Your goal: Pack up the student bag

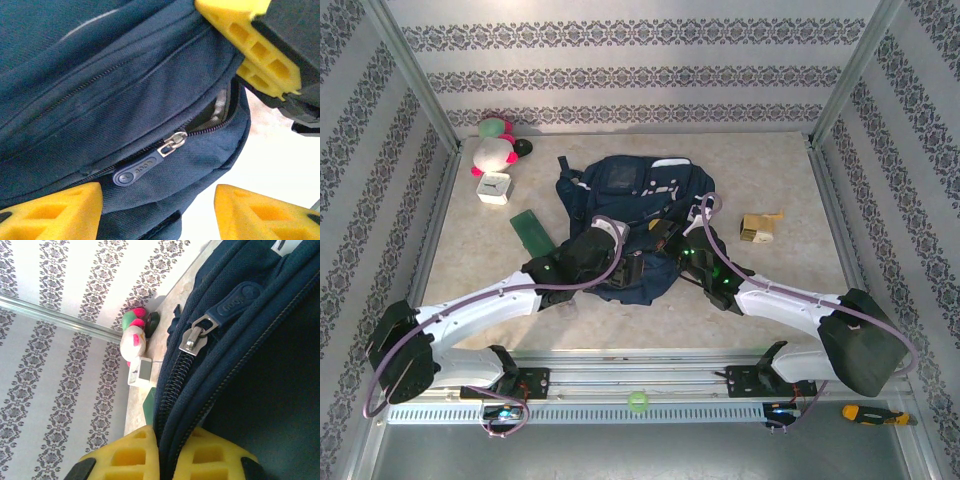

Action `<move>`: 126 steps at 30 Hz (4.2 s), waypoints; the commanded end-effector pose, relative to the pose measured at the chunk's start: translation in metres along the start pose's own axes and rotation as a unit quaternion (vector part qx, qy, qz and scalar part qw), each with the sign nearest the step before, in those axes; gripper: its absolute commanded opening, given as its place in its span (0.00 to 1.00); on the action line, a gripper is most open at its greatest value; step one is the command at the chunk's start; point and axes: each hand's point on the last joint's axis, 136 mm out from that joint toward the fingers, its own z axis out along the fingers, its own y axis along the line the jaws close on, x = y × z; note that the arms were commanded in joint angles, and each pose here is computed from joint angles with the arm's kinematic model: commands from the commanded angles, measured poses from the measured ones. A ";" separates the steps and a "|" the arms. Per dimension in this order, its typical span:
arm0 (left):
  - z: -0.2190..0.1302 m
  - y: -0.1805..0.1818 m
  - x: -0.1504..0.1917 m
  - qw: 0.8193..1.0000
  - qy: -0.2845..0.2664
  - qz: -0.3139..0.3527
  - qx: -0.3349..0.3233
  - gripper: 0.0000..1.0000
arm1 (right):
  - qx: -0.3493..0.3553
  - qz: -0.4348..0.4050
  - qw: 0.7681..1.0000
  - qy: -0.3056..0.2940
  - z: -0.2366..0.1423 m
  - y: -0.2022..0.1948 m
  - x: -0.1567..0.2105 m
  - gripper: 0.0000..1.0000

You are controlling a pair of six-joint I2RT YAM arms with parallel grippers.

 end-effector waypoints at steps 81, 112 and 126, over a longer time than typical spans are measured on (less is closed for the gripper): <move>0.009 0.027 0.023 0.996 0.013 -0.002 0.094 0.00 | 0.078 -0.105 0.986 0.105 -0.043 -0.053 -0.065 0.61; -0.002 0.029 0.006 0.995 -0.032 0.020 0.092 0.00 | -0.170 -0.696 0.632 0.295 -0.010 -0.008 0.054 0.22; 0.017 0.159 -0.022 0.993 -0.023 -0.080 -0.086 0.02 | -0.344 -0.680 0.598 0.247 -0.070 0.055 0.030 0.00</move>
